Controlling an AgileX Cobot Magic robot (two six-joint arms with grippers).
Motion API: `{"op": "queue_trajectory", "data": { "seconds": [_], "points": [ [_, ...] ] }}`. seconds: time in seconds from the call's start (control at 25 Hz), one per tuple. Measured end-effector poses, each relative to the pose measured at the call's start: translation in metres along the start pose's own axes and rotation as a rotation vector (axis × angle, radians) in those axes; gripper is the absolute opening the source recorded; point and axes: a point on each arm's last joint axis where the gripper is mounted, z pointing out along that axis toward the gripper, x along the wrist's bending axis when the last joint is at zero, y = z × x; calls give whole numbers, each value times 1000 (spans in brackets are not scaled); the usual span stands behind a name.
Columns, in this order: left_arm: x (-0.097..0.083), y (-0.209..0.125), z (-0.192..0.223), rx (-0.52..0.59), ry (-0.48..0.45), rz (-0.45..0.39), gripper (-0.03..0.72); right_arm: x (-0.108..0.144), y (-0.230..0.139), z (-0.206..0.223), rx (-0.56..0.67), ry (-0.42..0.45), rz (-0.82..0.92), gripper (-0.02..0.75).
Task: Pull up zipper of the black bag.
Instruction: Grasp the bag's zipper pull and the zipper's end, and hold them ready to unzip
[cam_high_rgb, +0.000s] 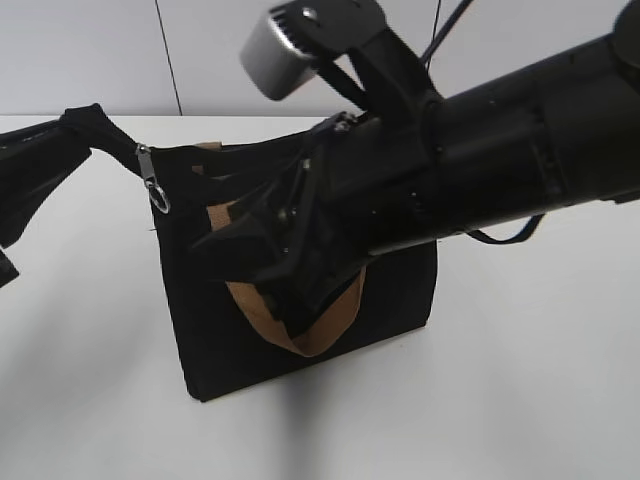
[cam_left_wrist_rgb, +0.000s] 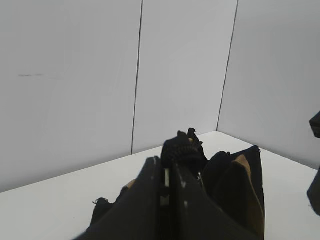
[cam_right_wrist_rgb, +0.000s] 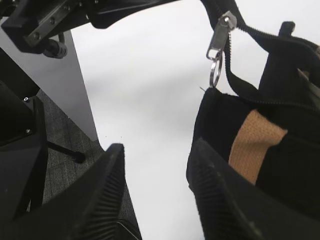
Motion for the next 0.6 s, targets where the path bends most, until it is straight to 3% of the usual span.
{"op": "queue_trajectory", "data": {
  "seconds": [0.6],
  "points": [
    [0,0,0,-2,-1,0,11,-17,19,56,32,12,-8,340]
  ]
}}
